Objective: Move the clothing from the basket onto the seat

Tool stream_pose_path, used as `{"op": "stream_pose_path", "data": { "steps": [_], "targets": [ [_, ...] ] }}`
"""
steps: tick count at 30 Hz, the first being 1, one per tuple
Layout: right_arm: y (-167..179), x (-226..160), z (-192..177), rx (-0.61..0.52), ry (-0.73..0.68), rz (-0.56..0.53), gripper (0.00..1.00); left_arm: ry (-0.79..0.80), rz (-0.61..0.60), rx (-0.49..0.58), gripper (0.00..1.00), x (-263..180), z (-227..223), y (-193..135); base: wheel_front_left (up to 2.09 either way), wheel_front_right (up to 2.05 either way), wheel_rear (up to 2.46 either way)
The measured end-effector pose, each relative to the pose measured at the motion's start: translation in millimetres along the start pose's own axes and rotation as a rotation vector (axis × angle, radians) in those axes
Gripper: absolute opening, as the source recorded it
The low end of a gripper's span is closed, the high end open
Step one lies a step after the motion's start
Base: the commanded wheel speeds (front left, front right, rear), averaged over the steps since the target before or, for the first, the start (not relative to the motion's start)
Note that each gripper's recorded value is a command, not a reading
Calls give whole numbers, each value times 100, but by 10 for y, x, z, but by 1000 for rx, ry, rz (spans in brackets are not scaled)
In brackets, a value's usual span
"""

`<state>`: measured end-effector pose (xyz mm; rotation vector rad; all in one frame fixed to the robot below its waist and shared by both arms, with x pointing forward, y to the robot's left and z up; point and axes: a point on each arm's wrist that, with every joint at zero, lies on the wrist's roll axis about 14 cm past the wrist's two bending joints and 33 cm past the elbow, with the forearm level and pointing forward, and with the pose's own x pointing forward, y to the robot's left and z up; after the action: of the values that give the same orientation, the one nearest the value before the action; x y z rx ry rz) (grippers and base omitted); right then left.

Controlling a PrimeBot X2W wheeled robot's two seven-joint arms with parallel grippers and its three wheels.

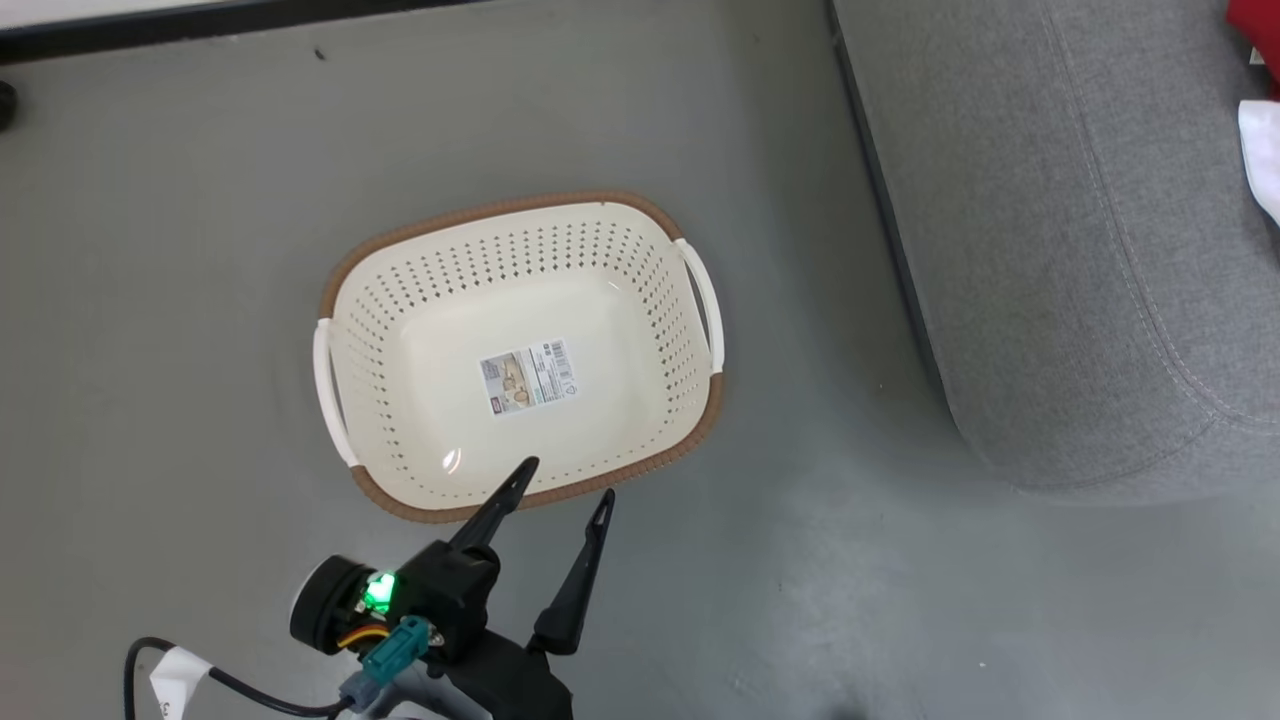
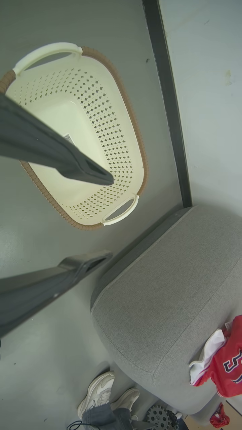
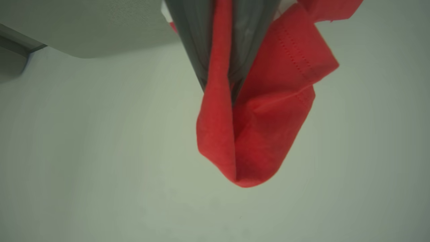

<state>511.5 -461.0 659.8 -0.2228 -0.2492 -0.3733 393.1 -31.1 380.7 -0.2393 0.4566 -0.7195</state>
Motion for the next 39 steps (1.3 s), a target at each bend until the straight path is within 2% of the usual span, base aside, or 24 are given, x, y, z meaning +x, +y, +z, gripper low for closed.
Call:
{"op": "stream_pose_path", "data": {
  "steps": [14,20,33,39],
  "targets": [
    [-670,-78,-100,-92,66,-148,0,33,-15,19,100,162,-97,170,0,0,0],
    [-884,-228,-376,-69,133,-224,0,71,-19,15,100,181,-206,243,0,0,0],
    [-773,-349,-1185,-39,277,-272,0,121,-30,-13,100,347,-448,420,0,0,0],
    [-552,-386,-1655,-25,361,-257,0,123,-9,-42,100,460,-556,541,0,0,0]
  ]
}}
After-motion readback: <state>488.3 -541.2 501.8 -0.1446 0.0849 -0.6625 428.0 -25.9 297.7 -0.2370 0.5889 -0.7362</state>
